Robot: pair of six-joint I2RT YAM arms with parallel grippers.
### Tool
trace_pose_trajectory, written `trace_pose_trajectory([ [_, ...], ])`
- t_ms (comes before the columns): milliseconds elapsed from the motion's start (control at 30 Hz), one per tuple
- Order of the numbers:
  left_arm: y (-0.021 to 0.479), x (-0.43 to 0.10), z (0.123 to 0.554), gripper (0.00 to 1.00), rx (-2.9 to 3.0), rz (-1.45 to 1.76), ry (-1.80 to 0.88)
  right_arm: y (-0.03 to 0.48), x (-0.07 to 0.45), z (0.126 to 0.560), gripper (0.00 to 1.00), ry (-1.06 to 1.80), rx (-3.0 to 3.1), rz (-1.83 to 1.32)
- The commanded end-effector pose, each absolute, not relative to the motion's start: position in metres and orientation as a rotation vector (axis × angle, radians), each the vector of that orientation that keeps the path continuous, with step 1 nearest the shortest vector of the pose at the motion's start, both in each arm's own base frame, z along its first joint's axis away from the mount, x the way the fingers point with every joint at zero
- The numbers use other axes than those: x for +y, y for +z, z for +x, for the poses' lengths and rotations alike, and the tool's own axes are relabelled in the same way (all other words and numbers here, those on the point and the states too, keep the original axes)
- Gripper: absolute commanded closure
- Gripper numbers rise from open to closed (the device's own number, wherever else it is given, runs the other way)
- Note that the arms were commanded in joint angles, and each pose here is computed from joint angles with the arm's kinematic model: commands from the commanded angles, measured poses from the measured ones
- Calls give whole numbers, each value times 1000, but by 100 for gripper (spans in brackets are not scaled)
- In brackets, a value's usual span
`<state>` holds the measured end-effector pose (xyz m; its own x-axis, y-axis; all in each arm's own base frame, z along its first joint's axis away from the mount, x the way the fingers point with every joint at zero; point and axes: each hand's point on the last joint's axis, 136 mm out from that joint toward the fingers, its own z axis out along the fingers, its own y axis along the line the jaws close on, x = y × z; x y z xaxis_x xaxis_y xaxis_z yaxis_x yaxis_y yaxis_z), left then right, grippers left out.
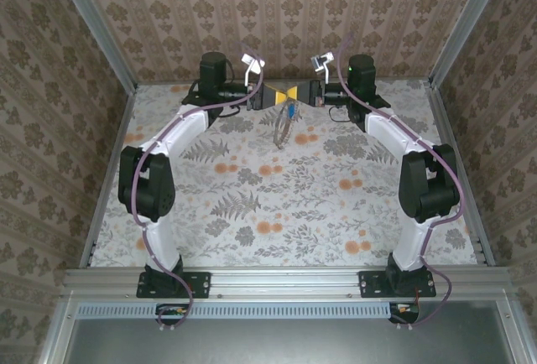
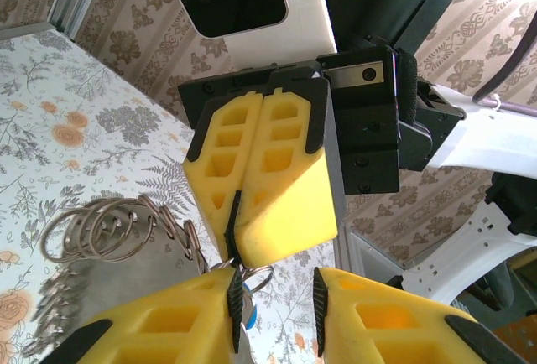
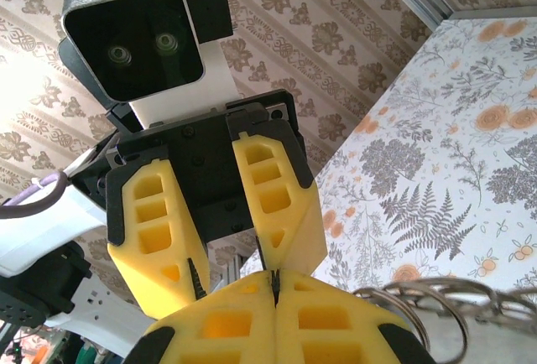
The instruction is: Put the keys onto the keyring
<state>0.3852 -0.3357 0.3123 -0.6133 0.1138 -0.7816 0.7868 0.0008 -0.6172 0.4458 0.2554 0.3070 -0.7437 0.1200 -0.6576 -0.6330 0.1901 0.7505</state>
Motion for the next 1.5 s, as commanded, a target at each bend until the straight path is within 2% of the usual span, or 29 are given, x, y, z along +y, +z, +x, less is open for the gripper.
trace_pose_trajectory([
  [0, 309, -340, 386, 70, 1744, 956, -1665, 318, 257, 439, 100, 1613, 1813, -546],
  [500, 320, -307, 405, 69, 1723, 836, -1584, 315, 257, 439, 100, 1605, 1820, -536],
  [1167, 310, -332, 393, 68, 1728, 906, -1644, 317, 264, 439, 100, 1618, 1813, -547],
  [1467, 312, -332, 395, 73, 1720, 906, -1641, 314, 264, 439, 100, 1618, 1819, -545],
])
